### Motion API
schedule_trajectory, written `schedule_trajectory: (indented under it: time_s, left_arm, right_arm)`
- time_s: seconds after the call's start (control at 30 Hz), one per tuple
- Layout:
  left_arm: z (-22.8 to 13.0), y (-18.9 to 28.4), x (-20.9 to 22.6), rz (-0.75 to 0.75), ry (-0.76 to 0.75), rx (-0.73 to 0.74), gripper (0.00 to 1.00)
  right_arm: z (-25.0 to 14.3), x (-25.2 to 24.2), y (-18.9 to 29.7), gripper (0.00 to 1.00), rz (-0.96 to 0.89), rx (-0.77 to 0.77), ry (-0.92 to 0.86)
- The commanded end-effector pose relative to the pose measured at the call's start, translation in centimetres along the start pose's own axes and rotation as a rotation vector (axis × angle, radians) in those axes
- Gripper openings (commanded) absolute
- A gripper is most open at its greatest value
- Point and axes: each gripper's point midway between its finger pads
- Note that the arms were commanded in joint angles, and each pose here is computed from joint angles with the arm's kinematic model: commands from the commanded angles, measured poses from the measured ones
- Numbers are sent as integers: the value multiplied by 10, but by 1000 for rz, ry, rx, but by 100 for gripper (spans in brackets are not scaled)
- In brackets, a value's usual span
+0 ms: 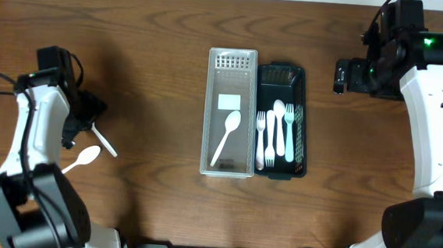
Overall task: Pack container
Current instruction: 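Release the spoon and move the left gripper back to the spoons, then grasp a white spoon with the left gripper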
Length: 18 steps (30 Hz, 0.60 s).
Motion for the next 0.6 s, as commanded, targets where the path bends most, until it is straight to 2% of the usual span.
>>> schedule_trajectory:
  time_s: [0.0,0.17,0.57]
  left_arm:
    - [-6,-21,1,25,13,54,85]
    - [-2,-42,-3,31,-52,71,85]
    - [11,-61,-7,22,-62,50,85]
  right_arm:
    - [-2,-3,1,99,-4,5,10]
    - [-5,-4,1,99,-8,16,10]
    - [-9,-5,1,99,-13,31,9]
Point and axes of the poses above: each gripper's point midway between its finger pads, its own y axis back along the fingers, its own x axis along the line the jaws close on, z = x × y, and after that the axes turned 13 degrees about -y, right-handed
